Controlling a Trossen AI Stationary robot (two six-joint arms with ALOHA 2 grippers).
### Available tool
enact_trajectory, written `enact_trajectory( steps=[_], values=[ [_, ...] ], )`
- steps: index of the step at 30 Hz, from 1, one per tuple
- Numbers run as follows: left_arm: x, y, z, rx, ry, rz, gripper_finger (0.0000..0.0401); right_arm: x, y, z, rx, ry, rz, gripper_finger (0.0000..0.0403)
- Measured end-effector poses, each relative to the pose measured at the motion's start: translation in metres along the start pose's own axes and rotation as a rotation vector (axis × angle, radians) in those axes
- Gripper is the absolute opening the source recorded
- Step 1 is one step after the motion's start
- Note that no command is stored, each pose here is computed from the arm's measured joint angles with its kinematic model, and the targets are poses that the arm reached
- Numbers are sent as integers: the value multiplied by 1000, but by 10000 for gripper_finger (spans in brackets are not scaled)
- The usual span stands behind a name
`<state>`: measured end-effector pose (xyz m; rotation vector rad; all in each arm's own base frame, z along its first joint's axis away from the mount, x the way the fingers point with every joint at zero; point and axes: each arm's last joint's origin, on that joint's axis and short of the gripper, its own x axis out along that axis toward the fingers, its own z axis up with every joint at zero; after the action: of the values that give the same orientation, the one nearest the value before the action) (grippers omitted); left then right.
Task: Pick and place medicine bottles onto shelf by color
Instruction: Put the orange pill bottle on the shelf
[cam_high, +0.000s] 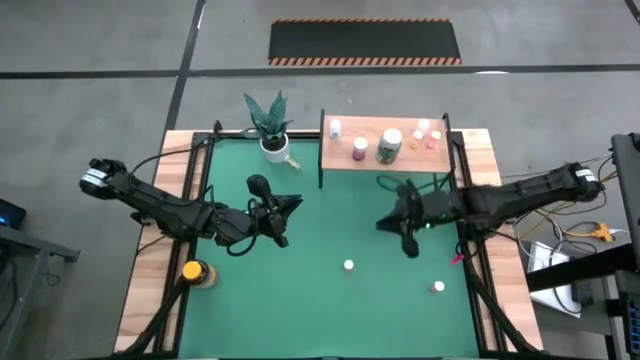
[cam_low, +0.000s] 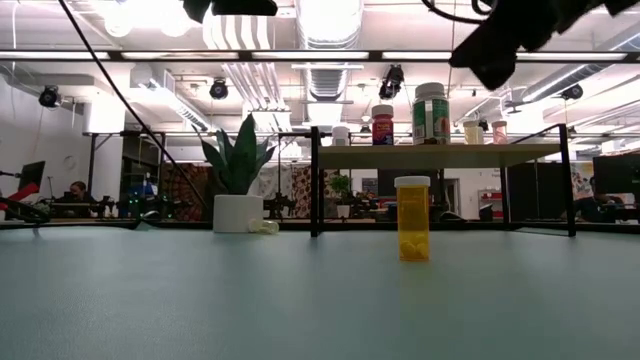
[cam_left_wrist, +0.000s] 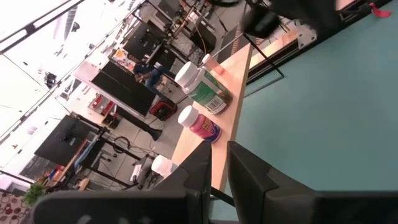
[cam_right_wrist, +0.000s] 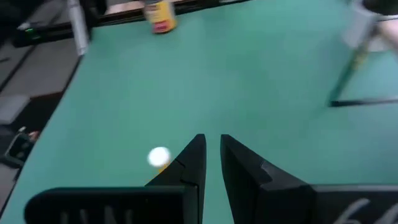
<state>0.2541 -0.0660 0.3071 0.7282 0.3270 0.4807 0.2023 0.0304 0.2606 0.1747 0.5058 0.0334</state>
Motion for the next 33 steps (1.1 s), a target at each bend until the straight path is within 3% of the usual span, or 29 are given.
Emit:
enact_trajectory(
  steps=[7, 14, 23, 27, 33],
  values=[
    [0, 0, 0, 2, 1, -1, 33, 36, 14, -30, -57, -68, 61, 38],
    [0, -1, -1, 10, 6, -5, 33, 72, 24, -51, -85, -67, -6, 38],
    [0, -1, -2, 11, 6, -6, 33, 112, 34, -49, -98, 40, -24, 43],
    [0, -1, -2, 11, 6, -6, 33, 117, 40, -37, -109, 132, -22, 70],
    [0, -1, -2, 11, 6, -6, 33, 113, 47, -19, -83, 240, -40, 145]
  ],
)
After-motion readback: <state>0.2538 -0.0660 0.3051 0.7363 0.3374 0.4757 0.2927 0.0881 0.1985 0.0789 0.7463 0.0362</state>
